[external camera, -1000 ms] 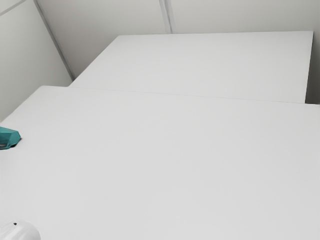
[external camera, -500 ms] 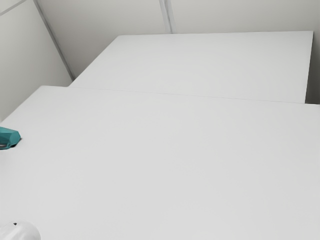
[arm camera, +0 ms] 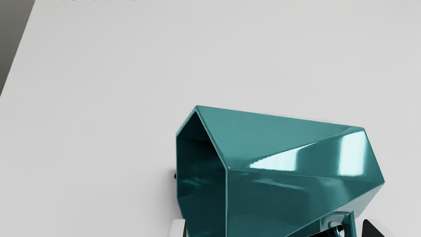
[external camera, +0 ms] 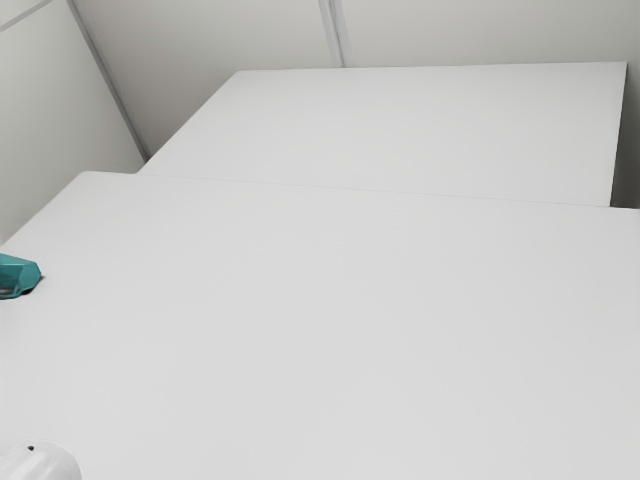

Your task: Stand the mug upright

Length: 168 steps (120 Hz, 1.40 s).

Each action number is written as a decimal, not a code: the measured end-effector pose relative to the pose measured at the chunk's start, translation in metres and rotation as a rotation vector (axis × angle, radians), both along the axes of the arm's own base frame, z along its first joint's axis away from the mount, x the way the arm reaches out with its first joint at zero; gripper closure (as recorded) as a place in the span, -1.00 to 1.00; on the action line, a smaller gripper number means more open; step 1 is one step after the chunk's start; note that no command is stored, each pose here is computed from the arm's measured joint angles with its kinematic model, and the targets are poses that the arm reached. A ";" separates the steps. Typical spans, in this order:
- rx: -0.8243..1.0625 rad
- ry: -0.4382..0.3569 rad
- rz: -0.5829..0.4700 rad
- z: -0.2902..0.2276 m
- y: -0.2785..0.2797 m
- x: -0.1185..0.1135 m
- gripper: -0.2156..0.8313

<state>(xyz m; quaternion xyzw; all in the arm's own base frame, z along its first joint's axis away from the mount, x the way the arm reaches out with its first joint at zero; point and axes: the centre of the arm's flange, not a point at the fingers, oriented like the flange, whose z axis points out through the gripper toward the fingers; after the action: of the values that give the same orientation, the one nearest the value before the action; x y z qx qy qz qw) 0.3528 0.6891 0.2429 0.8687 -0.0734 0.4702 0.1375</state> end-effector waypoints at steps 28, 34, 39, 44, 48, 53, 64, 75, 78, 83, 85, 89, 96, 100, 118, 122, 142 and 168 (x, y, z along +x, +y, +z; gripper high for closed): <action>-0.014 -0.008 -0.033 -0.001 -0.010 0.014 -0.54; -0.018 -0.010 -0.042 -0.001 -0.012 0.017 -0.53; -0.021 -0.011 -0.050 -0.001 -0.015 0.020 -0.52; -0.025 -0.013 -0.058 -0.001 -0.017 0.022 -0.51; -0.028 -0.014 -0.063 0.000 -0.018 0.023 -0.48; -0.030 -0.015 -0.069 0.000 -0.019 0.024 -0.41; -0.033 -0.017 -0.076 0.001 -0.020 0.025 -0.19; -0.032 -0.021 -0.083 0.005 -0.021 0.027 0.04; -0.031 -0.024 -0.087 0.007 -0.021 0.029 0.11; -0.030 -0.028 -0.093 0.009 -0.023 0.032 0.22; -0.030 -0.031 -0.096 0.010 -0.024 0.034 0.26; -0.029 -0.036 -0.101 0.013 -0.025 0.037 0.33; -0.027 -0.042 -0.109 0.016 -0.027 0.042 0.44; -0.022 -0.044 -0.111 0.020 -0.027 0.044 0.51; -0.011 -0.049 -0.119 0.030 -0.026 0.049 0.76; -0.011 -0.049 -0.120 0.031 -0.027 0.049 0.79; 0.014 -0.045 -0.133 0.054 -0.031 0.056 0.87; 0.059 -0.018 -0.178 0.098 -0.059 0.079 0.89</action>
<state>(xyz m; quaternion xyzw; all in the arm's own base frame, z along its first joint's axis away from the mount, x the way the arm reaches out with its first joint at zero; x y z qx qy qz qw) 0.4319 0.6296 0.3414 0.8582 -0.1655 0.4614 0.1526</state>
